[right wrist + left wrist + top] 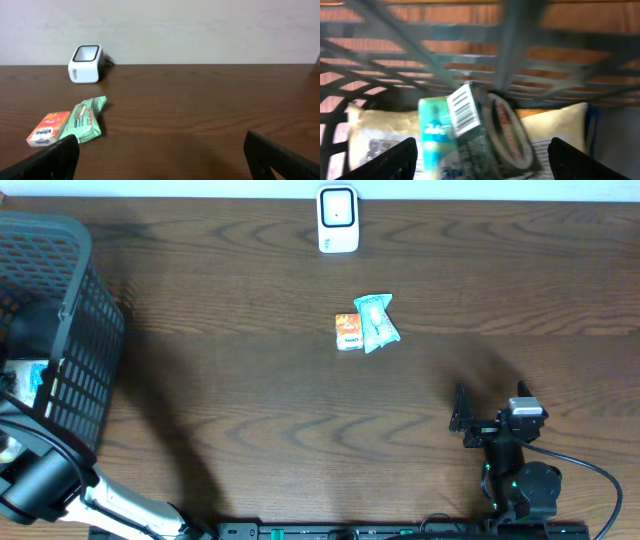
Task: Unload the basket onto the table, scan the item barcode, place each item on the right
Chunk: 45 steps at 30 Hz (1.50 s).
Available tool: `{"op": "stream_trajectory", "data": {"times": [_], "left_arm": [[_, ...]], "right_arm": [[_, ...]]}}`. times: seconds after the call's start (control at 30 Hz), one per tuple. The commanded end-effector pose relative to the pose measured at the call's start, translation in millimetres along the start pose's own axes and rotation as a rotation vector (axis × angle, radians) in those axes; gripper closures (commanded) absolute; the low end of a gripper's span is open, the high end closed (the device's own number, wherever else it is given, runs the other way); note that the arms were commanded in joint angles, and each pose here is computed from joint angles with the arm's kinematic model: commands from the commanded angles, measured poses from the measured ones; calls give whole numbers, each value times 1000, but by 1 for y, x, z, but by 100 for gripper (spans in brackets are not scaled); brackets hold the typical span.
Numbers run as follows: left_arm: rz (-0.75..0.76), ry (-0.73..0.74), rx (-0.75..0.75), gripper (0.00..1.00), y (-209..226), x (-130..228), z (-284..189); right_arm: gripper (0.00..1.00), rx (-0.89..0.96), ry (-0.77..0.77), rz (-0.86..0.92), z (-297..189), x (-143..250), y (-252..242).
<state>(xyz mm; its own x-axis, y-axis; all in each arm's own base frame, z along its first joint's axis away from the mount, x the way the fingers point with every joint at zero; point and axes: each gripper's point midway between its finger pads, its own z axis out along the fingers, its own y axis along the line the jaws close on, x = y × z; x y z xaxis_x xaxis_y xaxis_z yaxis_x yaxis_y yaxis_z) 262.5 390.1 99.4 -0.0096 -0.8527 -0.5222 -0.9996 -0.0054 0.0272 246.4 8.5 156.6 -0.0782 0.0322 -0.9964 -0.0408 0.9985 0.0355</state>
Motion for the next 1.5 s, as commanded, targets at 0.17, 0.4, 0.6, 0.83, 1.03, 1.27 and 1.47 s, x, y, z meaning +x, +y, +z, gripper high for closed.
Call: {"op": "stream_trajectory", "data": {"times": [0.17, 0.4, 0.6, 0.83, 1.03, 1.27, 1.47], "left_arm": [[-21, 69, 80, 18, -7, 6, 8], [-23, 149, 194, 19, -31, 21, 18], [0, 142, 151, 27, -25, 23, 29], [100, 77, 92, 41, -15, 12, 30], [94, 59, 104, 52, -14, 5, 16], [69, -1, 161, 54, -11, -15, -27], [47, -33, 307, 59, -20, -27, -78]], "right_arm": [[1, 7, 4, 7, 0, 1, -2], [1, 7, 4, 7, 0, 1, -2], [1, 7, 4, 7, 0, 1, -2], [1, 7, 4, 7, 0, 1, -2], [1, 7, 4, 7, 0, 1, -2], [1, 7, 4, 7, 0, 1, -2], [1, 7, 4, 7, 0, 1, -2]]}}
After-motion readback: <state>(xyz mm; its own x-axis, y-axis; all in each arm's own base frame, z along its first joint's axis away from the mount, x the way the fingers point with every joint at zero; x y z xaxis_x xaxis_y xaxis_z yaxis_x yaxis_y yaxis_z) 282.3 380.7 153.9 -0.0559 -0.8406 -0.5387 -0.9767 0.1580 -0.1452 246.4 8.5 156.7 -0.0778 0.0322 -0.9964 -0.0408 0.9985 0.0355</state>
